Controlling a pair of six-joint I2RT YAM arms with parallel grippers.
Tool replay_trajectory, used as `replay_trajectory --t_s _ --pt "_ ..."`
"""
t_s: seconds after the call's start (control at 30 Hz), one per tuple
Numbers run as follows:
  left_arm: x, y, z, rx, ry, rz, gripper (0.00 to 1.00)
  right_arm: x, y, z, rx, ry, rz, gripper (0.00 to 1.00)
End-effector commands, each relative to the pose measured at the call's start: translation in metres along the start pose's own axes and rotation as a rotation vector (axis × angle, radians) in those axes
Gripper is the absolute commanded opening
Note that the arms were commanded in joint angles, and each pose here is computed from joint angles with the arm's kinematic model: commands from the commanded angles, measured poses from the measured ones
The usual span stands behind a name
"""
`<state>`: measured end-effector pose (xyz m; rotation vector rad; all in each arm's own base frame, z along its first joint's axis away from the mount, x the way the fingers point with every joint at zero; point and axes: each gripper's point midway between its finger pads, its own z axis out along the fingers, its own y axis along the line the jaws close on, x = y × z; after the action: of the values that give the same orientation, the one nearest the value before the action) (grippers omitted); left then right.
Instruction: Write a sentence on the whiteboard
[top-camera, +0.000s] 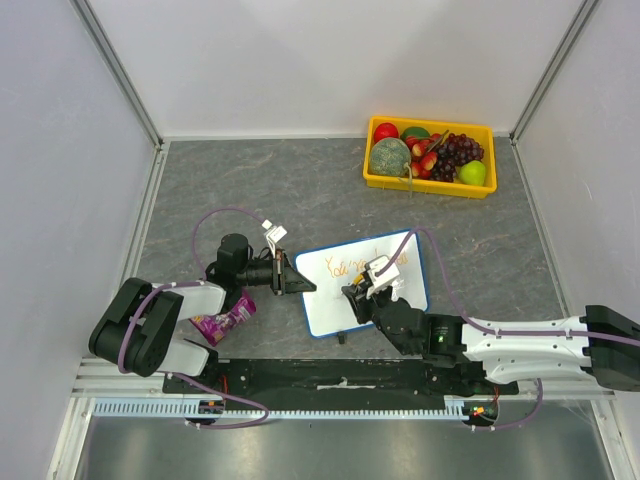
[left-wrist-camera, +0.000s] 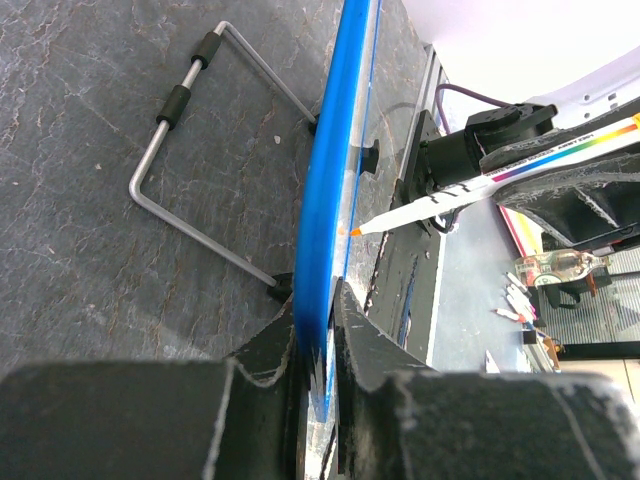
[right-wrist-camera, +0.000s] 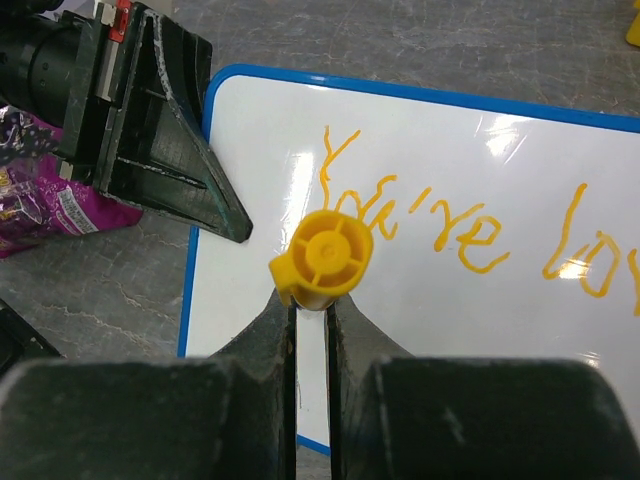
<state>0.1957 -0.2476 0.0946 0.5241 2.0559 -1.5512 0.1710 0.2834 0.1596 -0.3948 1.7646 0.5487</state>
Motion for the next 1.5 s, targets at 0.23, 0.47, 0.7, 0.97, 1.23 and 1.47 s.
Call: replay_trajectory --t_s 0.23,0.47,0.7,0.97,1.23,1.47 --pt "0.009 0.018 0.001 -0.064 0.015 0.031 0.02 -0.001 0.008 0.003 -0.022 0.012 0.028 0.00" --pt "0.008 0.018 0.001 -0.065 0.011 0.035 0.02 0.013 0.003 0.000 -0.016 0.055 0.019 0.00" --pt "0.008 0.018 0.001 -0.065 0.012 0.035 0.02 0.017 -0.005 -0.004 0.003 0.062 0.020 0.00" --pt "0.008 0.018 0.001 -0.066 0.012 0.032 0.02 0.006 -0.013 -0.006 0.031 0.029 0.026 0.00" --pt "0.008 0.018 0.001 -0.066 0.012 0.034 0.02 -0.028 -0.004 -0.008 -0.003 -0.041 0.062 0.00" --pt "0.008 0.018 0.001 -0.066 0.012 0.034 0.02 -0.048 -0.010 0.000 0.017 -0.080 0.078 0.00"
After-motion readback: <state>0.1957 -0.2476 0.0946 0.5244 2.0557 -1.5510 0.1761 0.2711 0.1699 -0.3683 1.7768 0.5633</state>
